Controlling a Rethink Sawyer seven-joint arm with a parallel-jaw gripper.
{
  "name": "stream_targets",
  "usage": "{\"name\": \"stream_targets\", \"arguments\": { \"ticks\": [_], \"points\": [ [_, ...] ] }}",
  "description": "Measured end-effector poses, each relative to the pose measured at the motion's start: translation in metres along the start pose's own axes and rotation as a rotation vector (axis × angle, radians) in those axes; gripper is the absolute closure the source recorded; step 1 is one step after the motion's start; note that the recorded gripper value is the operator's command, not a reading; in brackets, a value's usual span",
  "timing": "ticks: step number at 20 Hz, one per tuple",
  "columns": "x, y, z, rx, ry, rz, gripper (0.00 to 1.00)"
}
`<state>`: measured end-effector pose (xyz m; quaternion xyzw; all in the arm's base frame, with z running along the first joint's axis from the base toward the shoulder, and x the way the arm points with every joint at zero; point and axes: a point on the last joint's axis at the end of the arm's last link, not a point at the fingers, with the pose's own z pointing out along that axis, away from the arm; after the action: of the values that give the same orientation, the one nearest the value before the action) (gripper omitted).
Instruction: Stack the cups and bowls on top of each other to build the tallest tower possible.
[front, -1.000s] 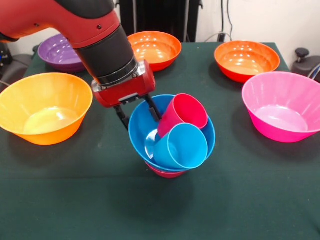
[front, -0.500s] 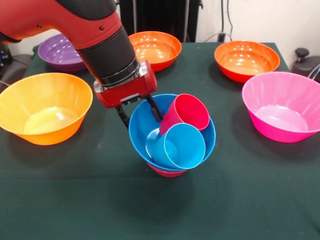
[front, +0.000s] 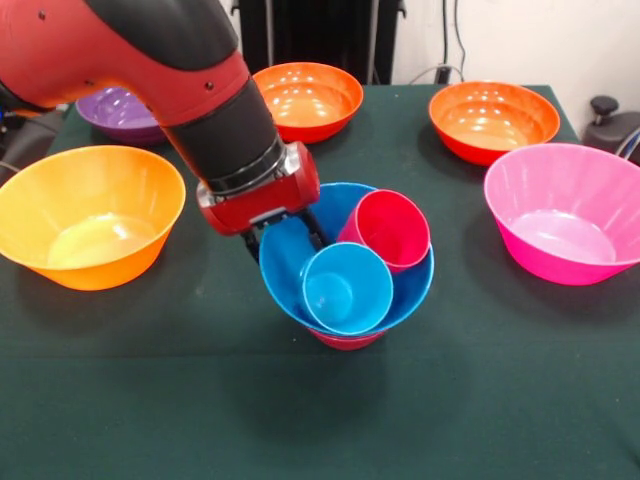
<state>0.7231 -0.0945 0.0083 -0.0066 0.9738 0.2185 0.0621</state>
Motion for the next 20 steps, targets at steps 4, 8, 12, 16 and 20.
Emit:
{"name": "stream_targets", "arguments": {
  "ticks": [4,8,12,16,20],
  "points": [
    [-0.002,-0.001,0.009,-0.009,-0.002,0.009,0.0],
    [-0.001,-0.001,0.015,-0.021,0.0,0.015,0.0],
    [0.001,-0.003,0.016,-0.024,0.001,0.019,0.0],
    [0.001,-0.004,0.016,-0.024,0.0,0.018,0.0],
    [0.001,-0.004,0.016,-0.024,0.0,0.018,0.0]
  ]
}}
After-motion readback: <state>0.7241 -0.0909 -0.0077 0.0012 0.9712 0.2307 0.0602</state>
